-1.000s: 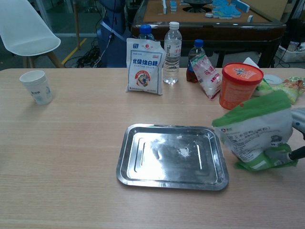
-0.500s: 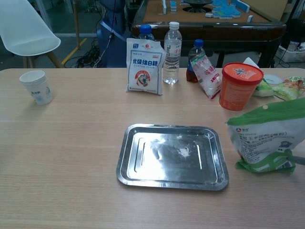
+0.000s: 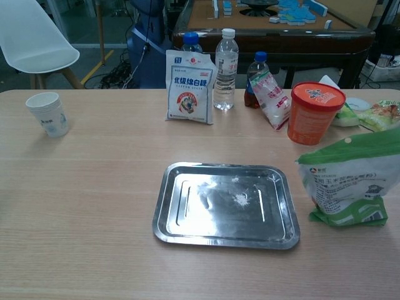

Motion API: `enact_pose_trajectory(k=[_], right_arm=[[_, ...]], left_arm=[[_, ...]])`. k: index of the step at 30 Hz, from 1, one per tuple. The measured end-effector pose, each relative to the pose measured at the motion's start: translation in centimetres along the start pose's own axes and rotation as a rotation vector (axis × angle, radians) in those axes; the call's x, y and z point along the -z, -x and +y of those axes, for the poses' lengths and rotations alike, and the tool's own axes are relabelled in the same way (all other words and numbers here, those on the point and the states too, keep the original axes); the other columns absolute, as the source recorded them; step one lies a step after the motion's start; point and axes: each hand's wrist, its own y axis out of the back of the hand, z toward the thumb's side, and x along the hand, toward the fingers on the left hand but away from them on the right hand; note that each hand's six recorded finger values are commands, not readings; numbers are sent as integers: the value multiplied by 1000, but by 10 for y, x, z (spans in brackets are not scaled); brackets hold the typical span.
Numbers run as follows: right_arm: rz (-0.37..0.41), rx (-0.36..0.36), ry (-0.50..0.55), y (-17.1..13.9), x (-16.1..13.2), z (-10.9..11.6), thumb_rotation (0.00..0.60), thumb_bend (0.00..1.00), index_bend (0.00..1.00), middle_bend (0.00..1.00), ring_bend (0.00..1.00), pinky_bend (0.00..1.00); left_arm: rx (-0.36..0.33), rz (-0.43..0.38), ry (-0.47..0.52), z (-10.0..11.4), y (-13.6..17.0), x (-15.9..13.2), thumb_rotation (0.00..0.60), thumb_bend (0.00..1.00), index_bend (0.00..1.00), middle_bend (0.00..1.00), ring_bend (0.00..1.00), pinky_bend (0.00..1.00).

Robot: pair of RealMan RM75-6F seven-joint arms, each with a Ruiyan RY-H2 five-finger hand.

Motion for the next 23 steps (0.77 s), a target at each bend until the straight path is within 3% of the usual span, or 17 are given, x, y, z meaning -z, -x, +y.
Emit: enact_pose_trajectory(k=[7, 14, 23], right_arm=[[-95, 18, 10, -19, -7, 42, 600, 136, 196, 233, 120, 122], [-203, 1, -59, -38, -14, 85, 600, 136, 196, 237, 120, 122], [-272, 2, -113, -51, -18, 101, 600, 136, 196, 238, 120, 122]], left_arm=[[-21, -14, 3, 4, -4, -1, 600, 222, 121, 38, 148, 72], [-52, -23, 6, 11, -6, -5, 600, 222, 120, 38, 147, 72], [-65, -11, 10, 12, -9, -4, 600, 222, 120, 38, 146, 71]])
